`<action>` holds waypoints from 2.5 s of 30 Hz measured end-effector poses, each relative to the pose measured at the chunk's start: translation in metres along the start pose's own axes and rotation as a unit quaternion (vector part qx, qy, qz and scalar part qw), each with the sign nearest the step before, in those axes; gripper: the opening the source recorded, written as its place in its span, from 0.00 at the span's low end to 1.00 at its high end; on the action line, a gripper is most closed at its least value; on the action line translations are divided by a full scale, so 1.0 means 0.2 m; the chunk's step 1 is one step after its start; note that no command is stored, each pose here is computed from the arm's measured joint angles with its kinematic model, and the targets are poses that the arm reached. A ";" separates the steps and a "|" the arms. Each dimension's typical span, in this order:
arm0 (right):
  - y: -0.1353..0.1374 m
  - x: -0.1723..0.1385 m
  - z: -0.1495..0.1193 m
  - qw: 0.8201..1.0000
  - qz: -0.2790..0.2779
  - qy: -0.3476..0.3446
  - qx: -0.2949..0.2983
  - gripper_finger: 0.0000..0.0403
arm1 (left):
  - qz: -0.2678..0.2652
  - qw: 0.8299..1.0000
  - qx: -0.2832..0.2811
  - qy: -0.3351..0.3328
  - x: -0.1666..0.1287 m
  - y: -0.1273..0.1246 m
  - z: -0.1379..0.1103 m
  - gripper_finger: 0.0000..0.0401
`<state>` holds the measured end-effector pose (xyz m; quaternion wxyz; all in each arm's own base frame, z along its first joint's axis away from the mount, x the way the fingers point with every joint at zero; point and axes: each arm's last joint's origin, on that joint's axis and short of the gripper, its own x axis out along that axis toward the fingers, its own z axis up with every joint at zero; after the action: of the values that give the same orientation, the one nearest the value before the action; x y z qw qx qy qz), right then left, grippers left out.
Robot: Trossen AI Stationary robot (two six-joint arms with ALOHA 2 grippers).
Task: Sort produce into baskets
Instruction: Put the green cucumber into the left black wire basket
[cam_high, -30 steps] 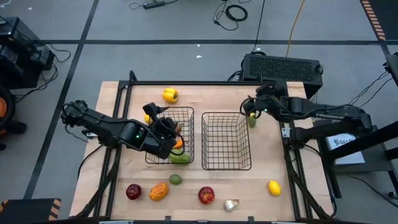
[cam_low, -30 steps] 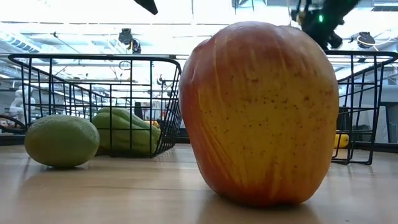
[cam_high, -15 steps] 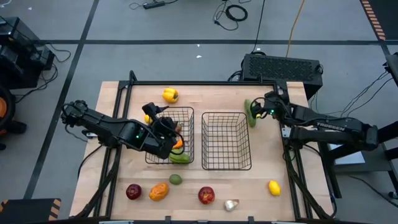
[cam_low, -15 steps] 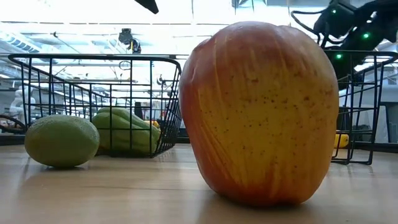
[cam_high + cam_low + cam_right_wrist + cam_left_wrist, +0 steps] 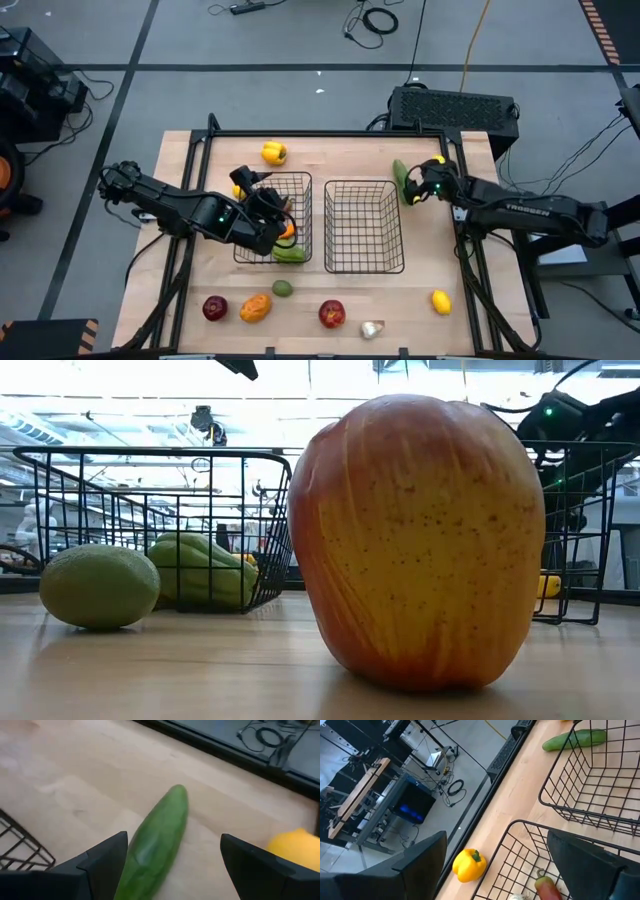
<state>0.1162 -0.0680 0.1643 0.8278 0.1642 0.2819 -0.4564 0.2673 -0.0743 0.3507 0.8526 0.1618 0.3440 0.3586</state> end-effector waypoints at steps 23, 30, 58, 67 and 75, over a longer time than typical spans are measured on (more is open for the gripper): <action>0.00 0.05 -0.15 0.997 0.067 0.026 0.025 0.77 | 0.000 1.000 0.001 0.000 0.00 0.00 0.00 0.87; 0.00 0.09 -0.22 0.997 0.061 0.043 0.033 0.77 | 0.000 1.000 0.000 0.000 0.00 0.00 0.00 0.87; 0.02 0.16 -0.22 0.998 0.030 0.039 0.029 0.41 | 0.000 1.000 0.000 0.000 0.00 0.00 0.00 0.87; 0.06 0.14 -0.11 0.998 0.042 0.013 0.038 0.43 | 0.000 1.000 0.000 0.000 0.00 0.00 0.00 0.87; 0.10 0.05 0.12 1.000 0.000 0.006 -0.016 0.43 | 0.000 1.000 0.001 0.000 0.00 0.00 0.00 0.87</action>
<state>0.1450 -0.0765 0.1778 0.8286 0.1541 0.2940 -0.4509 0.2674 -0.0740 0.3507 0.8522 0.1623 0.3444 0.3588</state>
